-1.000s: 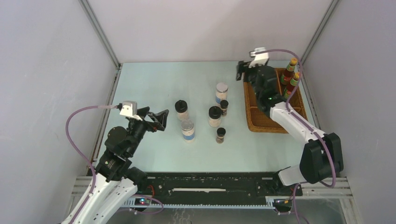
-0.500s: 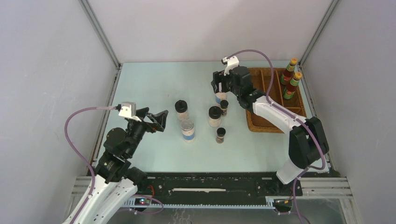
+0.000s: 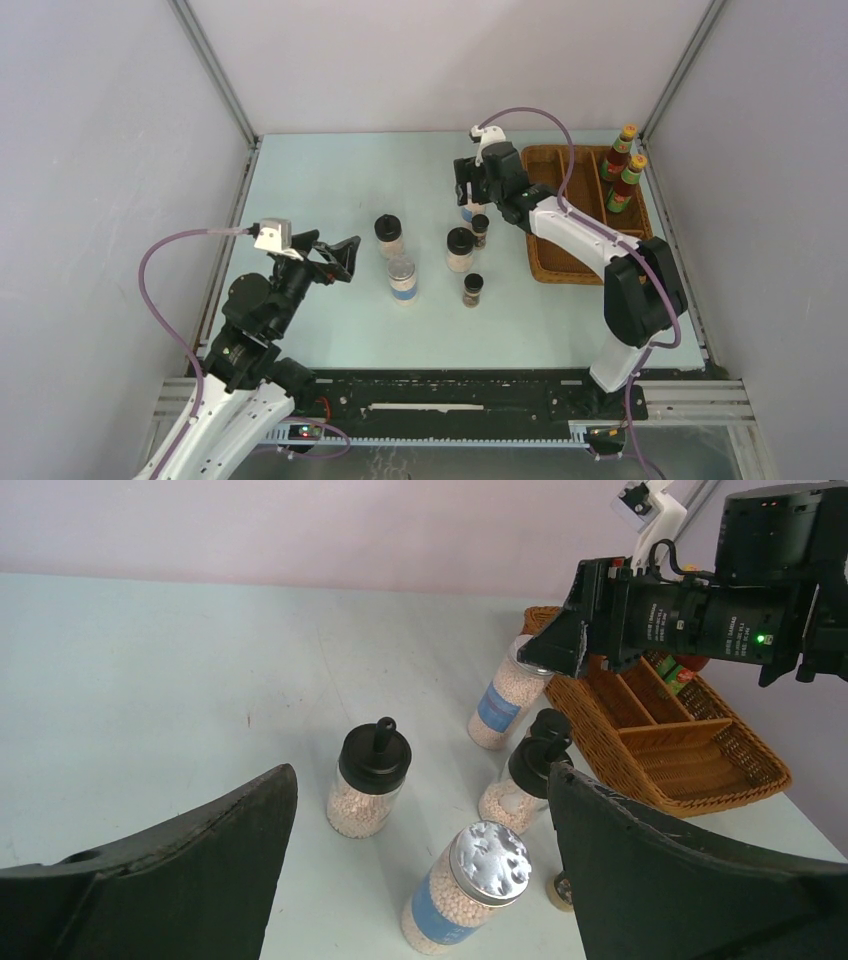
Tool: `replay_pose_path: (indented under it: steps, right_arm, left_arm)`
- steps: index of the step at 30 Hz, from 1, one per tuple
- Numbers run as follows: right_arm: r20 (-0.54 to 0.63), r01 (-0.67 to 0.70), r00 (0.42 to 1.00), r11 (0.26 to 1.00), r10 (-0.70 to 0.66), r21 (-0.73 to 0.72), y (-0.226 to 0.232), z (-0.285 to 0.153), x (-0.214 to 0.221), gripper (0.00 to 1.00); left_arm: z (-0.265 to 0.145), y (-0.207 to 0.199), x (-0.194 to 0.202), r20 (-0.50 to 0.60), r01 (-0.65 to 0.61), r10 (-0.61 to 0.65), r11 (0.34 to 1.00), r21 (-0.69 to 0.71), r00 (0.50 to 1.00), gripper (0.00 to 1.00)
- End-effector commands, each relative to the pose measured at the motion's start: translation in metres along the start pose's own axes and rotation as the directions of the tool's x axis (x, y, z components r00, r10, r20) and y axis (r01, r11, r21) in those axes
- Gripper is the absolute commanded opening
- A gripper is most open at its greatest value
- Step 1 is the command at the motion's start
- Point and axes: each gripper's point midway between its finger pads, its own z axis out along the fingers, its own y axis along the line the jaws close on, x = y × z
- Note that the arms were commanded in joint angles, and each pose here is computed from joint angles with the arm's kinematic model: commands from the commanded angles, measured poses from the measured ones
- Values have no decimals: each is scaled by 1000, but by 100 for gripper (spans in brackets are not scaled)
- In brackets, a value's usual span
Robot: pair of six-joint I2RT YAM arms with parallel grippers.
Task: Organize the condiment bottles
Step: Pick up the bottle from the center of the board.
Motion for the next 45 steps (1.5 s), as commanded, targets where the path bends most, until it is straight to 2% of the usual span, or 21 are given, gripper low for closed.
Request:
replay_pose_path:
  steps: [1, 45]
  right_arm:
    - [13, -55, 998, 997, 55, 50, -10, 0, -11, 83]
    - [-69, -74, 995, 996, 78, 56, -20, 33, 8, 82]
  left_arm:
    - [2, -3, -2, 6, -1, 1, 1000, 13, 1000, 100]
    - [7, -2, 4, -3, -4, 4, 1000, 9, 1000, 100]
